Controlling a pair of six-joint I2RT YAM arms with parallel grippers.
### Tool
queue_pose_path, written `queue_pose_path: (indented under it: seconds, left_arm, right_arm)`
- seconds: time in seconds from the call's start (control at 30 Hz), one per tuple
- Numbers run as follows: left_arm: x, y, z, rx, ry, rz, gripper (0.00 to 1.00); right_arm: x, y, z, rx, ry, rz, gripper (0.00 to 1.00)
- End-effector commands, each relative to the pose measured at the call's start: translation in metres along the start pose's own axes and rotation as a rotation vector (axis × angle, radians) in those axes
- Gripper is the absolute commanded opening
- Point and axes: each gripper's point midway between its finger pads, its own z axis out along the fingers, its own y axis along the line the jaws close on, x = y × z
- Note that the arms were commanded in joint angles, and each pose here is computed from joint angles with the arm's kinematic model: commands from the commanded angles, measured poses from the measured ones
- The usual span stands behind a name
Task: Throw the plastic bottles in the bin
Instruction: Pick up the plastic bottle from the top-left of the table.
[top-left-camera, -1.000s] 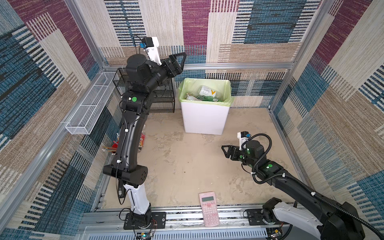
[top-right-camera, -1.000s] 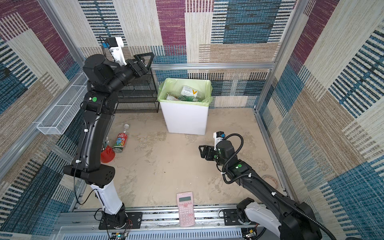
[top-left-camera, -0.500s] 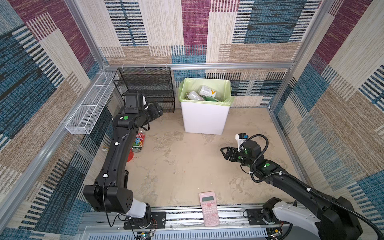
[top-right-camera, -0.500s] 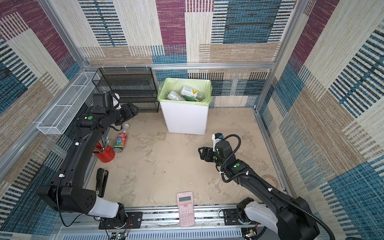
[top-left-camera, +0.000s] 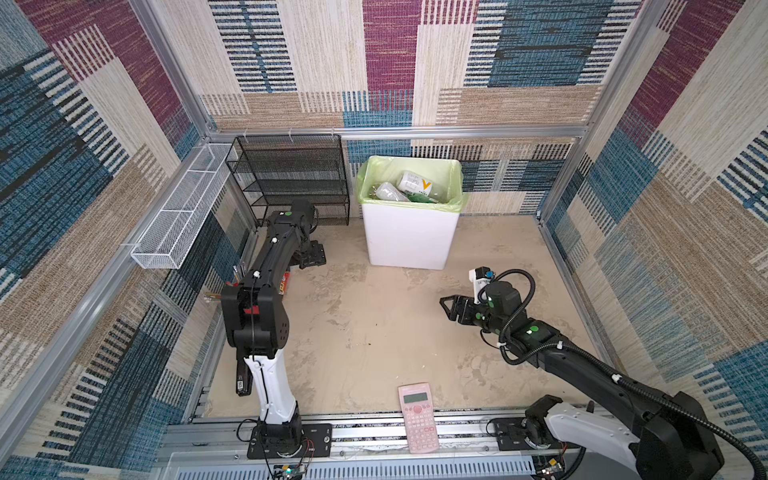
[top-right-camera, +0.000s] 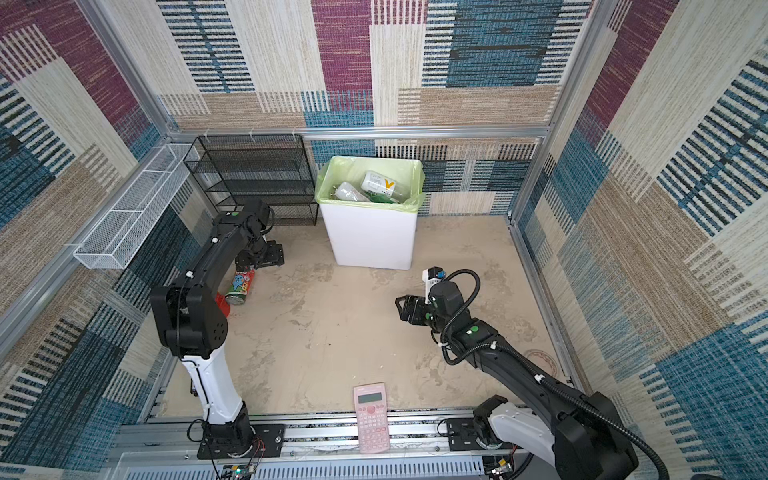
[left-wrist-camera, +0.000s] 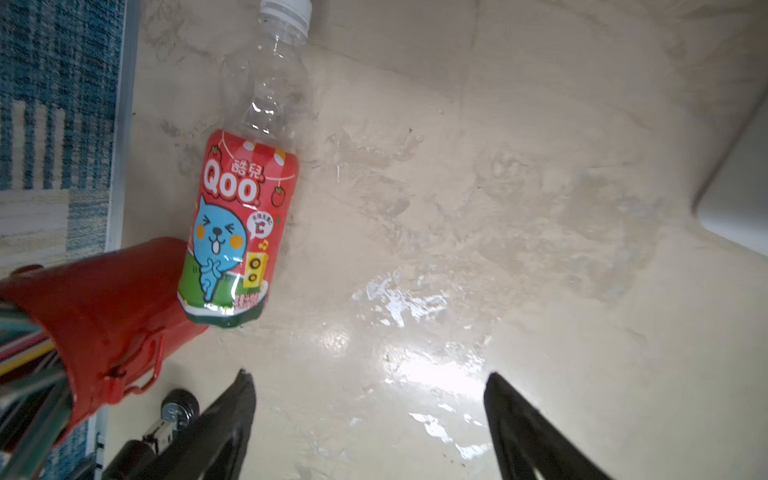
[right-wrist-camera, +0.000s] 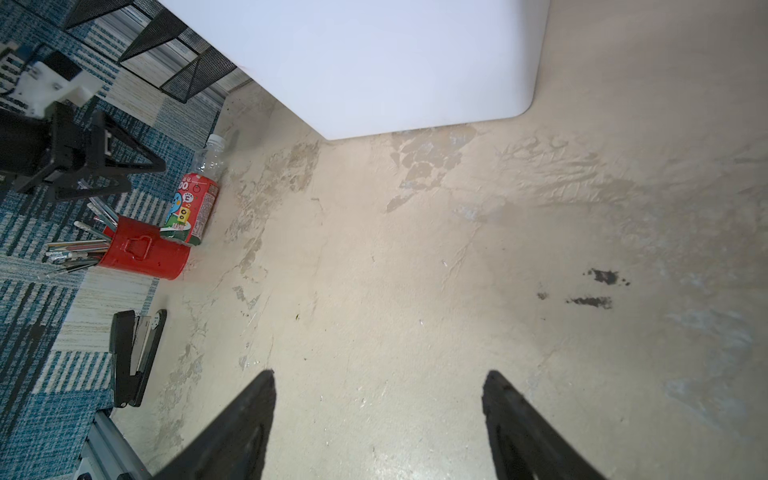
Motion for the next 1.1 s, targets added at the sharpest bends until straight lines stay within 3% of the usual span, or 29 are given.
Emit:
queue_pose_path:
  seconds: [0.0,0.43,0.73,1.07]
  left_arm:
    - [-0.008,0.019,0.012,-0.077,0.039,0.078,0.89]
    - [-0.027,0.039,0.082,-0.134,0.179,0.135,0.91]
    - [-0.035,0.048,0.080,-0.176,0.145,0.153,0.91]
    - [-0.030,0.063,0.103,-0.170,0.206,0.110,0.91]
  right_arm:
    - [-0.003,0.004,-0.002,-0.006,0.002,-0.006,0.80]
    - [-0.006,0.004,0.000,0.029,0.035,0.002,0.79]
    - [-0.003,0.002,0.007,0.049,0.071,0.006,0.79]
    - [-0.009,0.006,0.016,0.052,0.092,-0.015,0.79]
